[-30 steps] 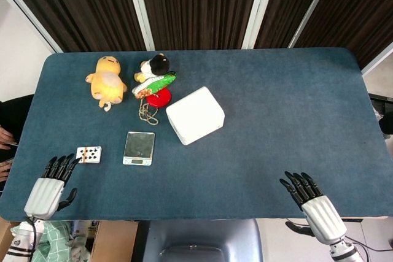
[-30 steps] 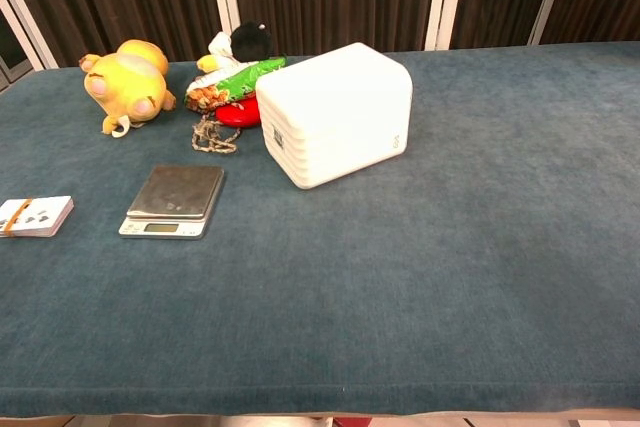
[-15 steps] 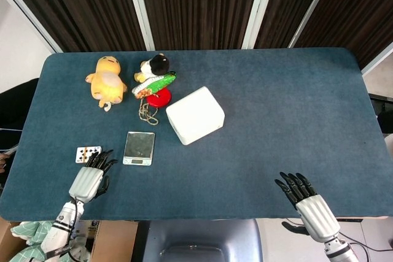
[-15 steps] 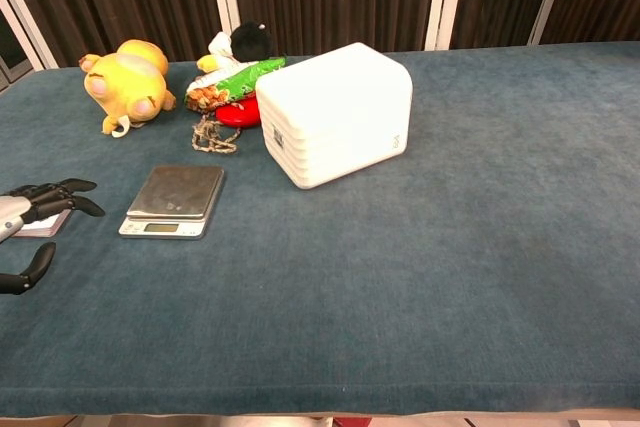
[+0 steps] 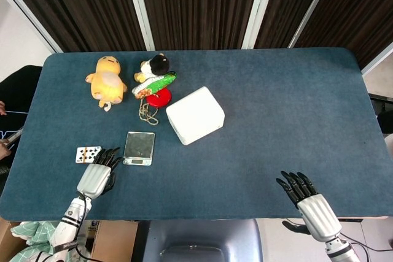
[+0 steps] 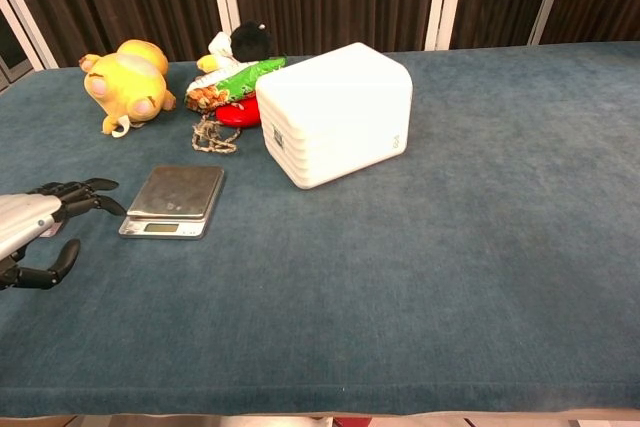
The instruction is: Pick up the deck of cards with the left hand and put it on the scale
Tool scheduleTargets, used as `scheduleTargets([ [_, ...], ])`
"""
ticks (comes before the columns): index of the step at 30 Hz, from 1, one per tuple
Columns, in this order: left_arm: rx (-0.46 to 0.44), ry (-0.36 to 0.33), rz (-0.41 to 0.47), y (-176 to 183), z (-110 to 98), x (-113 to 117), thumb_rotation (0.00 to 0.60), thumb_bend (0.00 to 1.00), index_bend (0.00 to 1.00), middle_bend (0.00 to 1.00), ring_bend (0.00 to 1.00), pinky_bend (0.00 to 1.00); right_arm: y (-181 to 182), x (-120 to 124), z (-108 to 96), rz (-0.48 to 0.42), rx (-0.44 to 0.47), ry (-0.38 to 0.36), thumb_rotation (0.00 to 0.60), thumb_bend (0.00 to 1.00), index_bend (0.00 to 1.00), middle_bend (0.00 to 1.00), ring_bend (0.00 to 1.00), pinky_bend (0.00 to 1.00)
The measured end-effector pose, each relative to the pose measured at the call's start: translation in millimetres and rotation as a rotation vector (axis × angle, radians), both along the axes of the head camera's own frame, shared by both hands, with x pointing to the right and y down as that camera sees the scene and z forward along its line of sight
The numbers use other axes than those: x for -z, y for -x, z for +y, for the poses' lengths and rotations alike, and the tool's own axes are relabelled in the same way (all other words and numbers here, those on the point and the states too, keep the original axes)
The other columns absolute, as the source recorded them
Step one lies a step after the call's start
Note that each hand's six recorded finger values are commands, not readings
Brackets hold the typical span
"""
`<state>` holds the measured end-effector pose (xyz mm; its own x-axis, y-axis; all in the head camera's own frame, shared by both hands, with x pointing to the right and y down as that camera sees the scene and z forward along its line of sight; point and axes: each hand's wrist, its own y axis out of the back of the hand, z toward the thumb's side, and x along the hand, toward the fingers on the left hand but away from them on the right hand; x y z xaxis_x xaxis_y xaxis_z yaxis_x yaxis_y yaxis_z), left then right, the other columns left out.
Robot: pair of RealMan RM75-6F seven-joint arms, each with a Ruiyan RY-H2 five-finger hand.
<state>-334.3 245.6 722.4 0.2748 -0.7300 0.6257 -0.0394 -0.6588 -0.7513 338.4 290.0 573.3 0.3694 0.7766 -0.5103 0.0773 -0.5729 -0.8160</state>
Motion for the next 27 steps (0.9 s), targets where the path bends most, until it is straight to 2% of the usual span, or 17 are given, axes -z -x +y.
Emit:
scheduleTargets([
  [27,-0.026,0.033,-0.040,-2.6,4.2,-8.4,0.600,0.71,0.20,0.00,0.00,0.00,-1.7,0.2,0.8,0.015,-0.008,0.005,0.600,0.11,0.00,0.00,0.00,0.00],
])
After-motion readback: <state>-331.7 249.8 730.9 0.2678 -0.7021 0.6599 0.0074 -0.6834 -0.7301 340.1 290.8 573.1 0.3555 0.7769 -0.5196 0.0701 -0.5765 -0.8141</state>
